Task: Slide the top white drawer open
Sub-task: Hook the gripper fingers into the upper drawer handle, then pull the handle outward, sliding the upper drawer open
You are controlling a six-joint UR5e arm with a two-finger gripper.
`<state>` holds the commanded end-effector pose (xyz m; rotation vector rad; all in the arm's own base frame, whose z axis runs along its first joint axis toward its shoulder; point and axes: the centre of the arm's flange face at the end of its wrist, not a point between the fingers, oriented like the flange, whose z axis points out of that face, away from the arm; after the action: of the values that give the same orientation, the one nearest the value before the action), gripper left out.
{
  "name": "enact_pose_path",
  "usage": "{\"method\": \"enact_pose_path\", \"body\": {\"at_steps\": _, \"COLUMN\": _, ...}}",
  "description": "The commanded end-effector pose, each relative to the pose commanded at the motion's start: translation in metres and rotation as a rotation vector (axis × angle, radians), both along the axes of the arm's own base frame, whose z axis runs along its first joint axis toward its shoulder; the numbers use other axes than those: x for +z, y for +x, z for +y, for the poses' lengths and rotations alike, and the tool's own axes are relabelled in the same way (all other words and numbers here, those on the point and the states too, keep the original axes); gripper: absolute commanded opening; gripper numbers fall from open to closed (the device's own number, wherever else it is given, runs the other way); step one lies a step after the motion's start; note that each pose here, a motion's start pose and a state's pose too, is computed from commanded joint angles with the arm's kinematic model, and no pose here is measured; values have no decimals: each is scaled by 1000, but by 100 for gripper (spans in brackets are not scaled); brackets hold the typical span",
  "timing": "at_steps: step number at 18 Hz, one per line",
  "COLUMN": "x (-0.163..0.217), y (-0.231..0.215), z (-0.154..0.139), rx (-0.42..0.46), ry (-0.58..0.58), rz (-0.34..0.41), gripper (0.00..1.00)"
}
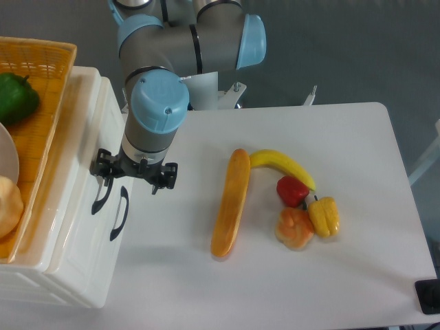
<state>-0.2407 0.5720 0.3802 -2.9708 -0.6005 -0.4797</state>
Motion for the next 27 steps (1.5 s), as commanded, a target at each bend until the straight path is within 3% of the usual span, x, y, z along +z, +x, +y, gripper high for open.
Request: {"method": "enact_pose_path", "body": {"at_steps": 27, "x": 9, "y": -14, "z": -9, "rx": 5, "ry": -33, "rz": 81, "gripper": 100}}
